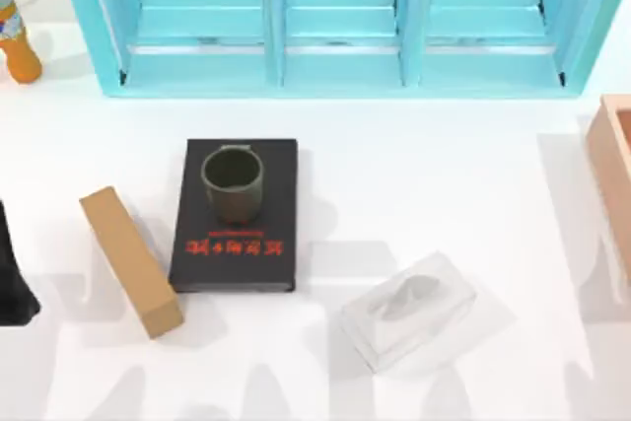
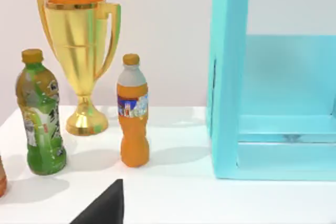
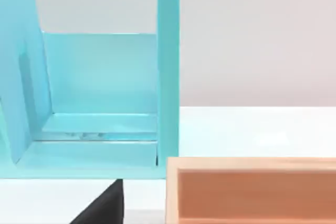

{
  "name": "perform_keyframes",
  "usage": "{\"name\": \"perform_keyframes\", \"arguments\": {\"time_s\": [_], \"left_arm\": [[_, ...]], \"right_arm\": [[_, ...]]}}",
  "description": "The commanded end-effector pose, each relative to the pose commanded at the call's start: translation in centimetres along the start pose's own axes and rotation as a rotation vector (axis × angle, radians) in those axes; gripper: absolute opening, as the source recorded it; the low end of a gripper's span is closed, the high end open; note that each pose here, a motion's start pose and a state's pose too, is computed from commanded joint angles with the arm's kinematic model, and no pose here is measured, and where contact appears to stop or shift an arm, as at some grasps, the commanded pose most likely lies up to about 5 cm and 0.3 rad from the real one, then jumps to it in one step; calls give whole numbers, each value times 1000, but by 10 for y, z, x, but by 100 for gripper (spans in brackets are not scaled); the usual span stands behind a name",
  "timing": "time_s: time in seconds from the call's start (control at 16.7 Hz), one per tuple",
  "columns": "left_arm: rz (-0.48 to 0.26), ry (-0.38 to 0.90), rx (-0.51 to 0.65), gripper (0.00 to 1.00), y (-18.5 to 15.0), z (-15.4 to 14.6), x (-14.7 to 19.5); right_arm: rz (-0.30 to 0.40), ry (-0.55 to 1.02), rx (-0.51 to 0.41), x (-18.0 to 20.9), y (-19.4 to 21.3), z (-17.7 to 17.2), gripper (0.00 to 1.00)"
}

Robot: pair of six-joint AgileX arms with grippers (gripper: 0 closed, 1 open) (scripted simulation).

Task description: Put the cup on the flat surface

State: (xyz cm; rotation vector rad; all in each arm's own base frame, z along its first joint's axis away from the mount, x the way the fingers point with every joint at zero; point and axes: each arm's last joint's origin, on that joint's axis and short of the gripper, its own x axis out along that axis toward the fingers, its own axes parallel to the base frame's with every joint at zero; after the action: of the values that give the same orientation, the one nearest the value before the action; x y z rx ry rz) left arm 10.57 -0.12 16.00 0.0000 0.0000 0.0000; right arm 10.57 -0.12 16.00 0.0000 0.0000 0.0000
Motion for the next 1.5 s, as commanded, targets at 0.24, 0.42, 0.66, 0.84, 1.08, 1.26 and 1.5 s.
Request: {"name": "perform_keyframes", "arguments": {"time_s": [0.24, 0.42, 0.66, 0.84, 1.08, 1.26, 1.5], "left_arm": [[0, 0, 0, 100, 0, 0, 0], [0, 0, 0, 100, 0, 0, 0], [0, 0, 0, 100, 0, 0, 0], [0, 0, 0, 100, 0, 0, 0], [0, 0, 0, 100, 0, 0, 0], [0, 0, 0, 100, 0, 0, 0], [0, 0, 0, 100, 0, 0, 0]], "right_arm": [[9, 25, 5, 0, 1, 3, 100], [45, 132, 29, 4, 5, 16, 100], [104, 354, 73, 19, 17, 51, 100], [141, 544, 104, 43, 33, 87, 100], [165, 785, 124, 94, 72, 136, 100], [160, 940, 122, 139, 117, 164, 100], [130, 1101, 98, 190, 193, 177, 100]]}}
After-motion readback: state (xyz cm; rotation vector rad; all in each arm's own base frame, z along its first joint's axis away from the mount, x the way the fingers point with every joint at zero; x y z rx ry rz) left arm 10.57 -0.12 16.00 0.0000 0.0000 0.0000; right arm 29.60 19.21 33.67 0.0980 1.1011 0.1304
